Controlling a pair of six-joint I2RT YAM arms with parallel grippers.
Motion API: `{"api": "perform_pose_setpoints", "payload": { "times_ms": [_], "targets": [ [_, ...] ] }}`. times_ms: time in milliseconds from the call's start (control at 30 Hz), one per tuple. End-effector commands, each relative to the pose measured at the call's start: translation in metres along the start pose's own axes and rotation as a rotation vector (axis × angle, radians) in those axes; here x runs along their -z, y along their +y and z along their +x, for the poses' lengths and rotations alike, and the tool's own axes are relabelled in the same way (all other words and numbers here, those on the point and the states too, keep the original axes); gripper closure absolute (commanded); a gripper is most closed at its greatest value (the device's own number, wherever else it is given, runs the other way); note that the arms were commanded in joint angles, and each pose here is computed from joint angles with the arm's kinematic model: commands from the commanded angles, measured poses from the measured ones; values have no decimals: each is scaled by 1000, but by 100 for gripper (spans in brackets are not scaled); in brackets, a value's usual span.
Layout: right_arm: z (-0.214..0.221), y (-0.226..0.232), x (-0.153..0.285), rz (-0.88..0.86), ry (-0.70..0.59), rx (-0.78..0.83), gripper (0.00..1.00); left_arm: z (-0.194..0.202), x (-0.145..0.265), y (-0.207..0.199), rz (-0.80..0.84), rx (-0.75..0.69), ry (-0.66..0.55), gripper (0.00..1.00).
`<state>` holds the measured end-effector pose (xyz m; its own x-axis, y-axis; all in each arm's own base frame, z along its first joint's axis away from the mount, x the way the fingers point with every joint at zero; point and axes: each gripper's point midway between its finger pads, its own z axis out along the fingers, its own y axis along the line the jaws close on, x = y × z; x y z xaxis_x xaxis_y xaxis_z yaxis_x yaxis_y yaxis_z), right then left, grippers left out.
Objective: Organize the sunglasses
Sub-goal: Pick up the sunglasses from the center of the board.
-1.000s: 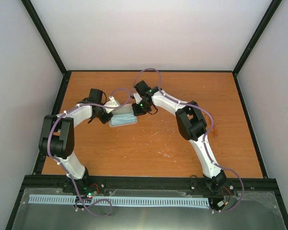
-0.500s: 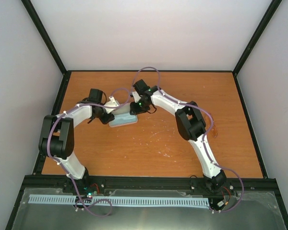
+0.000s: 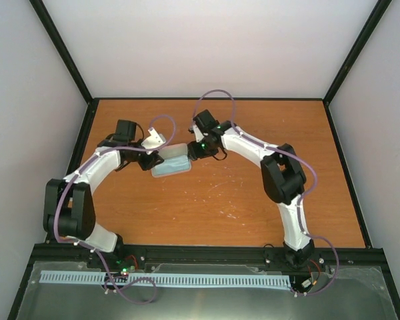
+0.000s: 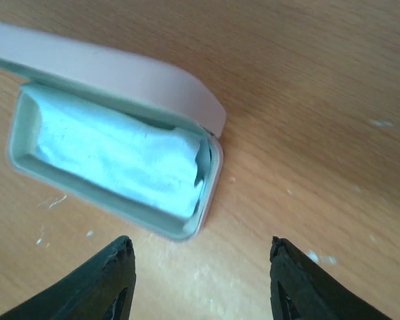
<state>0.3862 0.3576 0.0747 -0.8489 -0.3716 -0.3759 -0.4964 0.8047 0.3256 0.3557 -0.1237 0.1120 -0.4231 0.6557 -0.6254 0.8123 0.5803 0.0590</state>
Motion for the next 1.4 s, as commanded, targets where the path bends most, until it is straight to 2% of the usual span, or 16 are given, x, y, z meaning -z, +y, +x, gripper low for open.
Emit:
{"api": "perform_pose_setpoints", "payload": {
  "times_ms": [0,133,200,233,267,333,433,500,667,800,1067,1200,1367],
  "targets": [
    [-8,4,49,33,-114,-19,46,-44,37,-16,75,-10,-160,57],
    [3,-20,99,129,-189,-114,47,-86,71,-19,85,1,-307,50],
    [16,-55,131,246,-220,-217,60,-106,82,-16,92,18,-367,47],
    [27,-78,148,319,-228,-280,63,-114,84,-13,99,31,-382,47],
    [40,-99,166,377,-235,-342,61,-121,85,-10,103,40,-394,47],
    [71,-139,195,470,-218,-463,40,-128,76,-3,124,62,-390,47],
    [120,-190,228,606,-162,-592,39,-136,61,6,127,59,-381,47],
    [146,-215,240,675,-106,-651,43,-139,50,7,129,47,-366,48],
    [189,-251,247,782,31,-736,52,-148,33,5,153,24,-349,48],
    [209,-269,241,795,105,-743,53,-151,26,8,149,17,-339,48],
    [183,-292,226,757,104,-688,51,-139,11,8,149,40,-287,49],
    [185,-297,218,756,180,-702,65,-136,8,9,138,37,-275,49],
    [214,-287,219,734,207,-830,64,-141,0,8,132,4,-263,50]
  ]
}}
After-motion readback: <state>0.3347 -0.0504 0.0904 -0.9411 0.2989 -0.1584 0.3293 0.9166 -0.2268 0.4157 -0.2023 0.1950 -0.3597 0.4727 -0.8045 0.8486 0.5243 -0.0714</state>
